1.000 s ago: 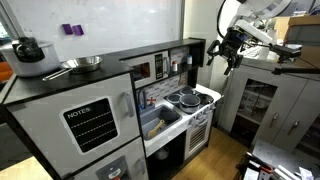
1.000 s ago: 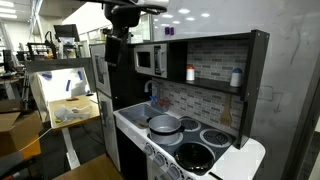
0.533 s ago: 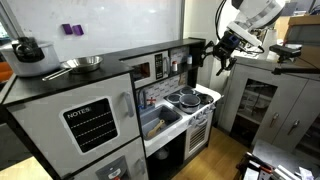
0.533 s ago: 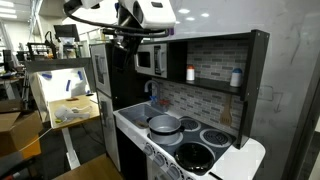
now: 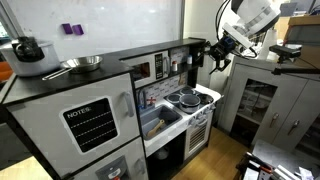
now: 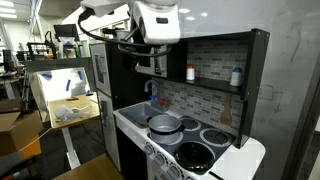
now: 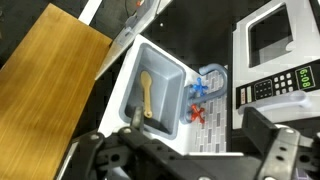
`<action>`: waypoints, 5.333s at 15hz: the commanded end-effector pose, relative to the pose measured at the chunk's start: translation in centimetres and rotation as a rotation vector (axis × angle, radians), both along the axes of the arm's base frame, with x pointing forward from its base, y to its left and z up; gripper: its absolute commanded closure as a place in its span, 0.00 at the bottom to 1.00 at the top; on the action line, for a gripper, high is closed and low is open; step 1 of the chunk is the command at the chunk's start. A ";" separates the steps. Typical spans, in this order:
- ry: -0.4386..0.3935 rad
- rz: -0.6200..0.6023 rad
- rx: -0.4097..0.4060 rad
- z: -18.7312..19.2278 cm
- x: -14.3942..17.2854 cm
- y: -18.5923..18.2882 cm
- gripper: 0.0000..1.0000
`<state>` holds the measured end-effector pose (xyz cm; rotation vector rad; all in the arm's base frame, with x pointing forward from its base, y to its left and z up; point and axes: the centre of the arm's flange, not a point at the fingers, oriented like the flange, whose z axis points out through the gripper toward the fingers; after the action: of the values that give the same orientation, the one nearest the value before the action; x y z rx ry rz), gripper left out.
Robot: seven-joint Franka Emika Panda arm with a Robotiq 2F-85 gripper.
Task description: Open the left door of the top cabinet.
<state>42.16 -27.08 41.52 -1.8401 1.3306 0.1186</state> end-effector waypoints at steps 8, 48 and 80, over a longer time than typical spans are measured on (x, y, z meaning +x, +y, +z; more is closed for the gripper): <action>0.004 -0.010 0.005 0.0 0.2 -0.2 0.00; -0.007 -0.313 0.651 -6.0 6.1 0.8 0.00; 0.060 -0.290 0.825 -11.0 10.6 5.4 0.00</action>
<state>51.43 -21.51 30.43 -0.9720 1.3282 0.4617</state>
